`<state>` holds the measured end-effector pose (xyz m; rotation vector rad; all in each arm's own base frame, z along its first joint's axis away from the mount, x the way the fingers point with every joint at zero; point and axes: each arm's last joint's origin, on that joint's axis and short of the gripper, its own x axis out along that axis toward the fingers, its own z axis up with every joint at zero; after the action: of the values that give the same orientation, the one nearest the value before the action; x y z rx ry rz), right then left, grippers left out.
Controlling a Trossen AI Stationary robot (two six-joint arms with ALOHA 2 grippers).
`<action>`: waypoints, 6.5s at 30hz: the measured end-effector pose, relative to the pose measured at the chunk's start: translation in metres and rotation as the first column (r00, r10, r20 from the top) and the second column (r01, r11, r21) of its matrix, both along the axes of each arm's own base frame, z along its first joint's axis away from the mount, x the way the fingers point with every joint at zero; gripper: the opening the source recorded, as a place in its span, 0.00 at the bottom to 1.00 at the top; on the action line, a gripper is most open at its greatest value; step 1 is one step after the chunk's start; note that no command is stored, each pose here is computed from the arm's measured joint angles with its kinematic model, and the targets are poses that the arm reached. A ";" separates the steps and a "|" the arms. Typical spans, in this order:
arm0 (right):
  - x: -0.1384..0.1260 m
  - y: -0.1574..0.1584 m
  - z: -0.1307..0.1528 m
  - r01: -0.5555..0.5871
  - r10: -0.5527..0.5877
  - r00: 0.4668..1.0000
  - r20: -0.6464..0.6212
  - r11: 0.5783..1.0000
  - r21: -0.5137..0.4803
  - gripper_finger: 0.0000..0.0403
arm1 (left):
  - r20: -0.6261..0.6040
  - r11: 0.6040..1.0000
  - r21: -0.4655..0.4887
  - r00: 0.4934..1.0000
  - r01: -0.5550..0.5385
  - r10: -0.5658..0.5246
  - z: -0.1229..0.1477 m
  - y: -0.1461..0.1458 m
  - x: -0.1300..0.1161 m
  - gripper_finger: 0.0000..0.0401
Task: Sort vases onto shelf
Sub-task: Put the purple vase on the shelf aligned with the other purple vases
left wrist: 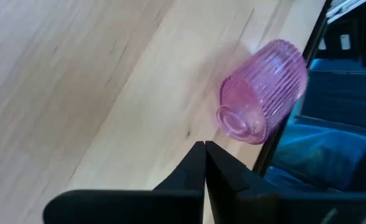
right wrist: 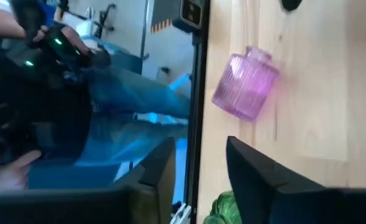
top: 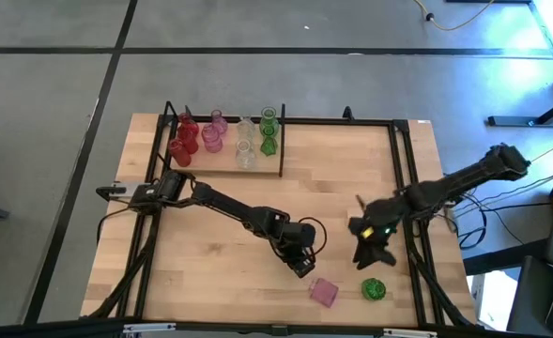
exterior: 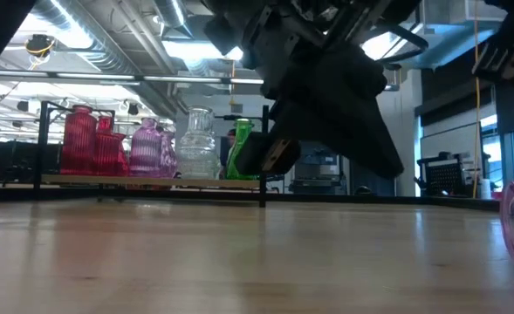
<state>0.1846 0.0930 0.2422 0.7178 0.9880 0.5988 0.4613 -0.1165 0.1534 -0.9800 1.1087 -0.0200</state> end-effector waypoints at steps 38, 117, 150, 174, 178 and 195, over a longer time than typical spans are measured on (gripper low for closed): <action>0.047 0.074 -0.092 0.080 -0.062 0.941 -0.333 0.996 0.040 0.00 | 0.073 0.992 0.093 0.994 -0.090 0.083 0.004 -0.054 -0.013 0.00; 0.070 0.079 -0.120 0.259 -0.202 0.906 -0.372 0.960 0.109 0.00 | 0.225 0.940 -0.122 0.913 -0.320 0.340 -0.030 -0.020 -0.038 0.38; 0.077 0.058 -0.125 0.391 -0.360 0.855 -0.373 0.920 0.009 0.00 | 0.209 0.797 -0.346 0.788 -0.494 0.579 -0.057 -0.041 -0.085 0.38; 0.089 0.035 -0.123 0.410 -0.374 0.857 -0.354 0.912 0.028 0.05 | 0.068 0.818 -0.321 0.850 -0.476 0.522 -0.070 -0.034 -0.093 0.38; 0.089 0.035 -0.116 0.414 -0.378 0.863 -0.335 0.909 0.043 0.20 | 0.046 0.813 -0.337 0.854 -0.475 0.518 -0.065 -0.047 -0.100 0.32; 0.091 0.033 -0.113 0.488 -0.466 0.841 -0.276 0.873 0.015 0.49 | 0.004 0.705 -0.362 0.755 -0.610 0.655 -0.062 -0.063 -0.110 0.01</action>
<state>0.2754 0.1258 0.1297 1.1003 0.9809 0.1034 0.3514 -0.1797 0.0912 -1.6221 0.5958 0.2935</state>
